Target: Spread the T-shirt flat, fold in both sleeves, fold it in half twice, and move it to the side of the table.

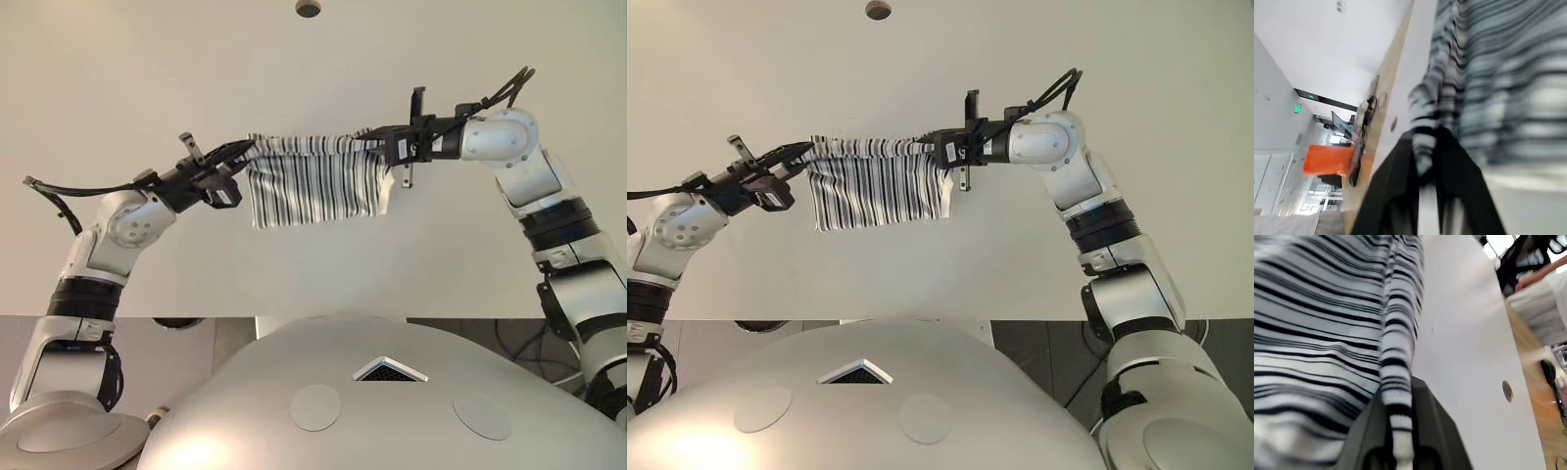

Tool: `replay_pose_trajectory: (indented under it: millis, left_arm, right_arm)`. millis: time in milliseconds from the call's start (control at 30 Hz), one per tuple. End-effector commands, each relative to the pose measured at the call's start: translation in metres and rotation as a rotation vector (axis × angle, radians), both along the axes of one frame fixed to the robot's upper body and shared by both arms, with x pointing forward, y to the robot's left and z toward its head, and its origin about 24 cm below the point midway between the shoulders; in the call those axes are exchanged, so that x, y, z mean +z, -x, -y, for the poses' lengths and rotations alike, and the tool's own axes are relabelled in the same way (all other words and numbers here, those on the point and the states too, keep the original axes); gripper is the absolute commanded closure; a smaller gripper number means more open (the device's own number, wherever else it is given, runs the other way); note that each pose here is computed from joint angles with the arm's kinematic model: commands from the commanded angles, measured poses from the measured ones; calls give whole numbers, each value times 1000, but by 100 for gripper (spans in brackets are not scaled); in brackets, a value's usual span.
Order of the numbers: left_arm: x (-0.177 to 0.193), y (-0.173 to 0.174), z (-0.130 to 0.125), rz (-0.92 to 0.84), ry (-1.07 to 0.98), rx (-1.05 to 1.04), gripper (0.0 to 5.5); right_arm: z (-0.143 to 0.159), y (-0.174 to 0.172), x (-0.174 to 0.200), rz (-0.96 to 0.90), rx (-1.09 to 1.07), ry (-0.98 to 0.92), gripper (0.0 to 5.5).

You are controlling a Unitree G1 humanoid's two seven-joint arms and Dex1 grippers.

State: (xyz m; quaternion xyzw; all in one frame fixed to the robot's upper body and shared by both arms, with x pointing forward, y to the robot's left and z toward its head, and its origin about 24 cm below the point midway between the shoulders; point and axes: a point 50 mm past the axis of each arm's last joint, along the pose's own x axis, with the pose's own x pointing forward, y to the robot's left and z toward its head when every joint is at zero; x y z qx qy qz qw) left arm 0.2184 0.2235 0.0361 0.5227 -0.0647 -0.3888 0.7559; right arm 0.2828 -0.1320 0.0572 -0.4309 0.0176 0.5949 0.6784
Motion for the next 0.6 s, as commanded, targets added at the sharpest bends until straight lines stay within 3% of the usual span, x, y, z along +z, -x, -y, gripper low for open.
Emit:
replay_pose_trajectory:
  millis: [33, 267, 433, 600]
  left_arm:
    - [-21, -4, 5, -42, -64, -3, 419]
    - [-34, -10, 12, -37, -23, 35, 304]
    - [-34, -15, 12, -25, 46, 97, 226]
    - [-13, -28, 17, 15, 270, 178, 151]
  right_arm:
    - [-2, -8, -11, -5, -14, 32, 424]
    - [-4, -22, -13, 27, -166, -173, 298]
    - [-1, -28, -5, -53, -301, -391, 295]
    - [2, -25, -17, -116, -357, -401, 295]
